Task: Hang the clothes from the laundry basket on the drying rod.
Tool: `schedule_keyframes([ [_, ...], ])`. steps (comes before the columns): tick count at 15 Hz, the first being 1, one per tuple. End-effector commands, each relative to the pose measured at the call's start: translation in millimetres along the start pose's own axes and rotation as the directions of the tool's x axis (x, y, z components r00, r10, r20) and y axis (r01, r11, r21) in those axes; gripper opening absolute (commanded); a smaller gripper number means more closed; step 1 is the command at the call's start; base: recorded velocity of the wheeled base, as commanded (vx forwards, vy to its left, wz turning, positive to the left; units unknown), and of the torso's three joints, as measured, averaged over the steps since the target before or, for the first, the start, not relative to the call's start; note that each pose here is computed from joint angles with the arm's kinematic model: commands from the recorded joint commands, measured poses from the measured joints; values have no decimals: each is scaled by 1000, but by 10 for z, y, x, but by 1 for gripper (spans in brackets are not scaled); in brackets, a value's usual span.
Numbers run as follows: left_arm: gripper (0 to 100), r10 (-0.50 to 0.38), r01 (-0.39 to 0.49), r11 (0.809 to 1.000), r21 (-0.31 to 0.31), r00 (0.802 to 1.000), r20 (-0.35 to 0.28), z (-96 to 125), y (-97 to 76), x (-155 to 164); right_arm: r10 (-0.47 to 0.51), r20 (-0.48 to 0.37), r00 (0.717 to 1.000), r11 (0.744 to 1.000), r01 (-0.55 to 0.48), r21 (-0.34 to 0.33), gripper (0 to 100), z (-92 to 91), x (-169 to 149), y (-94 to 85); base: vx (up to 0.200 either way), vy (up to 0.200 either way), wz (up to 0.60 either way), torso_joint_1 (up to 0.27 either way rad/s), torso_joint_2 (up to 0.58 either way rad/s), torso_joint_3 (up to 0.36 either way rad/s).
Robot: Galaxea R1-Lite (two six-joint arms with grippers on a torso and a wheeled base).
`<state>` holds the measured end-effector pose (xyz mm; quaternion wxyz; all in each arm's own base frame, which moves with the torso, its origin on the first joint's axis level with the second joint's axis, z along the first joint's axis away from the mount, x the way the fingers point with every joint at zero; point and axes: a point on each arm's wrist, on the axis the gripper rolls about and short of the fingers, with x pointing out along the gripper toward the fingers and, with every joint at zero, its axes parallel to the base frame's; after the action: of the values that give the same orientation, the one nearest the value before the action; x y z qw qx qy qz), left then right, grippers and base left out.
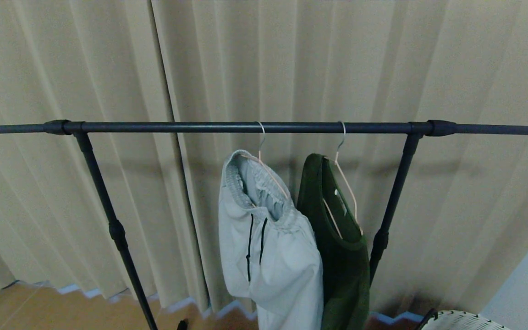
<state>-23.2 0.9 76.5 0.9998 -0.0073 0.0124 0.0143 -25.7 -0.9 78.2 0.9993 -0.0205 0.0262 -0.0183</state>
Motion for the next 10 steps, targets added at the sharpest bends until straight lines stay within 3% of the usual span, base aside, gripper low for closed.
schedule_keyframes([
  [1,100,1,-1,1000,0,1000,-4,-1,0,3,64,2,998,998,-64,8,100,-17,1,15,0,0,0,0,0,0],
  [3,100,1,-1,1000,0,1000,-4,-1,0,3,179,5,984,984,-179,4,100,-13,-4,41,0,0,0,0,0,0],
  [10,100,1,-1,1000,0,1000,-4,-1,0,3,191,7,982,982,-191,-4,100,-11,-5,44,0,0,0,0,0,0],
])
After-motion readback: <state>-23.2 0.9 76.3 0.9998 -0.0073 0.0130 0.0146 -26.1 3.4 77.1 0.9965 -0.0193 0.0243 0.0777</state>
